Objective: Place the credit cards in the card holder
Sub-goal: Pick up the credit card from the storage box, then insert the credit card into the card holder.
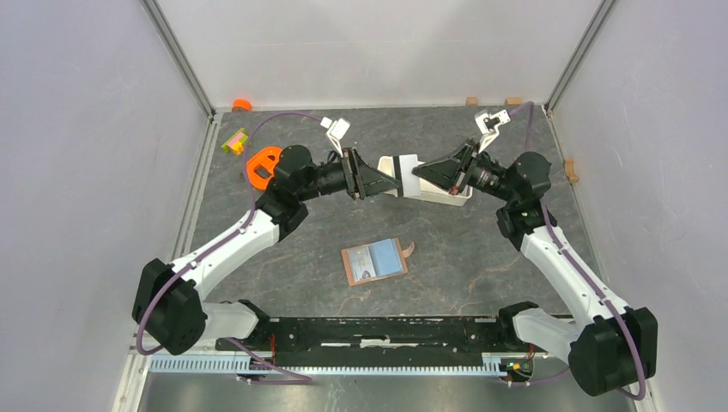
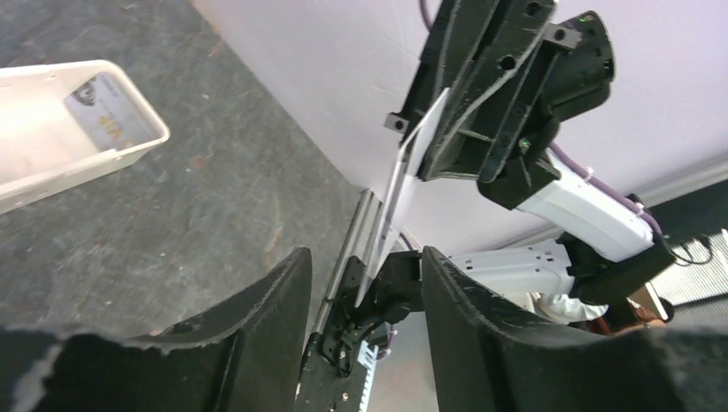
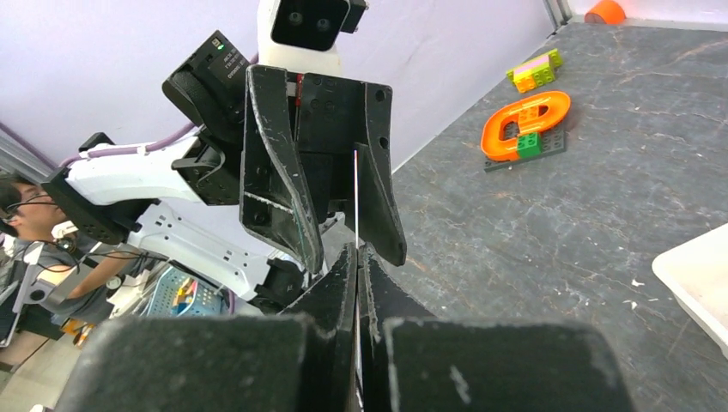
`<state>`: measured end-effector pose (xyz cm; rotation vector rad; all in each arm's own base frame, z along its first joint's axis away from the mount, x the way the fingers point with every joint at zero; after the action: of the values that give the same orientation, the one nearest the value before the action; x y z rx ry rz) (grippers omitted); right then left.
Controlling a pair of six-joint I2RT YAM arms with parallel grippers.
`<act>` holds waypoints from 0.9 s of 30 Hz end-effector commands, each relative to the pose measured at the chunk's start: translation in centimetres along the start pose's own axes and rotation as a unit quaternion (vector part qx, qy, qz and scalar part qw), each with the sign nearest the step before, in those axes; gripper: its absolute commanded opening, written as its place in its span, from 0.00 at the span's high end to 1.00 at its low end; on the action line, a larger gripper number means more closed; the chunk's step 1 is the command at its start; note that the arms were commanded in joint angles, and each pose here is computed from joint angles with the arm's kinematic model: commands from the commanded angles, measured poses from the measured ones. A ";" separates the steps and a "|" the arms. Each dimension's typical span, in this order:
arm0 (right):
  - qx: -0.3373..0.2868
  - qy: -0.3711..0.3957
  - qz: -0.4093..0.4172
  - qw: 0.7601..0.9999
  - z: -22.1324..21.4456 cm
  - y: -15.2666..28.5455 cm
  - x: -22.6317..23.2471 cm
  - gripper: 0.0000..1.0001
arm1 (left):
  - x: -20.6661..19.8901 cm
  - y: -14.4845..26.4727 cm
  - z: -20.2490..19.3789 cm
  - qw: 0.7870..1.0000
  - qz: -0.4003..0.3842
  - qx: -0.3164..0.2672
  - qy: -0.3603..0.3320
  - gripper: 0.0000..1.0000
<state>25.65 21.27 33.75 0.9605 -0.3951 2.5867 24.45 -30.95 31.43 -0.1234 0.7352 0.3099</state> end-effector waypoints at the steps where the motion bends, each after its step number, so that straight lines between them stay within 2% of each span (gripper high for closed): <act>1: 0.002 0.003 0.035 0.999 0.0 -0.2 1.6 1.00 | -3.2 0.1 0.8 0.997 -0.072 -0.014 -0.006 0.49; 4: 0.013 -0.007 0.037 0.999 -0.5 -0.3 1.4 1.00 | -3.4 0.0 0.9 0.997 -0.078 -0.017 -0.004 0.56; 6: 0.017 -0.012 0.035 0.999 -0.8 -0.4 1.1 1.00 | -3.5 -0.2 0.9 0.997 -0.081 -0.013 0.000 0.64; 8: 0.022 -0.014 0.030 0.999 -1.1 -0.4 0.7 1.00 | -3.5 -0.3 0.6 0.996 -0.086 -0.010 0.006 0.83; 9: 0.026 -0.017 0.026 0.999 -1.4 -0.4 0.3 0.96 | -3.4 -0.3 0.4 0.996 -0.087 -0.010 0.008 0.96; 10: 0.030 -0.016 0.016 0.999 -1.8 -0.4 -0.3 0.81 | -3.2 -0.1 0.1 0.996 -0.082 -0.008 0.013 0.98; 11: 0.035 -0.013 -0.004 0.999 -2.2 -0.3 -1.3 0.60 | -2.7 0.0 -0.4 0.997 -0.071 -0.005 0.019 0.98; 12: 0.040 -0.009 -0.029 0.999 -2.8 -0.1 -2.4 0.46 | -1.9 0.3 -1.1 0.999 -0.049 -0.002 0.025 0.98; 14: 0.057 0.005 -0.101 0.993 -4.4 0.9 -5.4 0.23 | 0.0 0.9 -2.7 0.999 0.002 0.013 0.035 0.98; 15: 0.071 0.013 -0.155 0.985 -5.5 1.8 -7.3 0.16 | 1.0 1.3 -3.6 0.998 0.031 0.021 0.044 0.98; 18: 0.115 0.034 -0.291 0.949 -8.7 4.9 -11.7 0.13 | 4.2 3.2 -7.0 0.988 0.118 0.053 0.083 0.98; 20: 0.135 0.030 -0.341 0.930 -11.3 6.6 -13.2 0.15 | 5.9 4.3 -9.4 0.978 0.161 0.069 0.116 0.98; 23: 0.165 0.010 -0.374 0.913 -15.3 8.1 -14.3 0.22 | 7.8 5.5 -12.5 0.962 0.201 0.082 0.163 0.98; 27: 0.194 0.011 -0.378 0.905 -18.7 7.8 -14.2 0.22 | 9.2 6.3 -16.3 0.943 0.246 0.098 0.200 0.98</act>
<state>22.45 18.25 11.32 1.0421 0.3668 2.0247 19.54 -26.87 16.06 0.1559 1.1154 0.5946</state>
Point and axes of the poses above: each gripper's point midway between its finger pads, its own y axis back along the fingers, its own x axis along the line the jaws close on, z = x × y, the point moved 2 cm from there along y, back along the fingers, and after that the axes turned 6 degrees about -y, right-handed, at the moved point
